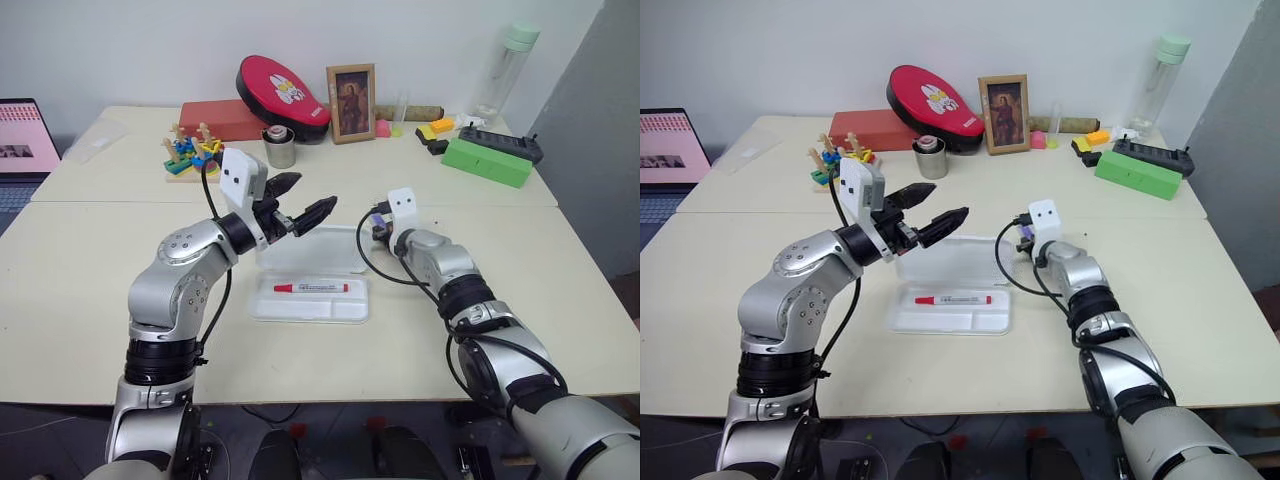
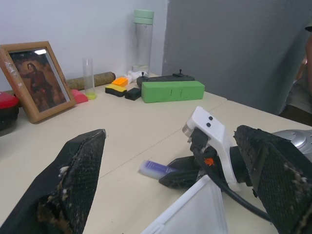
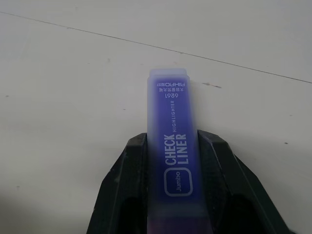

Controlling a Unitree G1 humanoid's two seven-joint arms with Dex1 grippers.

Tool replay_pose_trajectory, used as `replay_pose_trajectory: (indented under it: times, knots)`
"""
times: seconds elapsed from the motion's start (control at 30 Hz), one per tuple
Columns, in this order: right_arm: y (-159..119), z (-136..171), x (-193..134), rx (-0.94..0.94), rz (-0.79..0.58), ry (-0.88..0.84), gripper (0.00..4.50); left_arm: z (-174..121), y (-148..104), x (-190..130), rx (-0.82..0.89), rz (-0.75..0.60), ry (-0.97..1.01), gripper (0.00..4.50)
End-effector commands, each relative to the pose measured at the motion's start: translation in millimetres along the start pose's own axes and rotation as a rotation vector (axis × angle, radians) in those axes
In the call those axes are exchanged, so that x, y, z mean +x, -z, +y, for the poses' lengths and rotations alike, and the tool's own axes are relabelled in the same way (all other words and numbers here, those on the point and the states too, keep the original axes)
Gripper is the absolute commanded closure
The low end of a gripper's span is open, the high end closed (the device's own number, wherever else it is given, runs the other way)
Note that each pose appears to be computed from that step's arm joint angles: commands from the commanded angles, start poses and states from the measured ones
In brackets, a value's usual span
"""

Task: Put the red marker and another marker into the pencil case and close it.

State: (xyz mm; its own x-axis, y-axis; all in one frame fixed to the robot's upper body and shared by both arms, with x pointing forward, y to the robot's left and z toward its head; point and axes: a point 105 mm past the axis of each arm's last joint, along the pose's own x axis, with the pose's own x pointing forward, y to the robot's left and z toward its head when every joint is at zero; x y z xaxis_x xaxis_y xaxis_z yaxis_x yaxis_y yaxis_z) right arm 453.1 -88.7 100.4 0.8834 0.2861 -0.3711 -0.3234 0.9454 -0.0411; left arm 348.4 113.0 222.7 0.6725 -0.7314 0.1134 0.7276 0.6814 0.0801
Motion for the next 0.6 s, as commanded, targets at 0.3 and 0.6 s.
replay_pose_trajectory:
  times: [0.3, 0.6]
  knots:
    - [-128.4, 48.9, -89.1, -0.218, -0.388, -0.566, 3.40, 13.1, -3.3, -70.2, 0.099, 0.158, 0.058, 0.00]
    - [-66.0, 132.6, -139.6, -0.585, -0.204, -0.930, 3.40, 18.7, 18.1, -152.6, 0.148, 0.435, 0.080, 0.00]
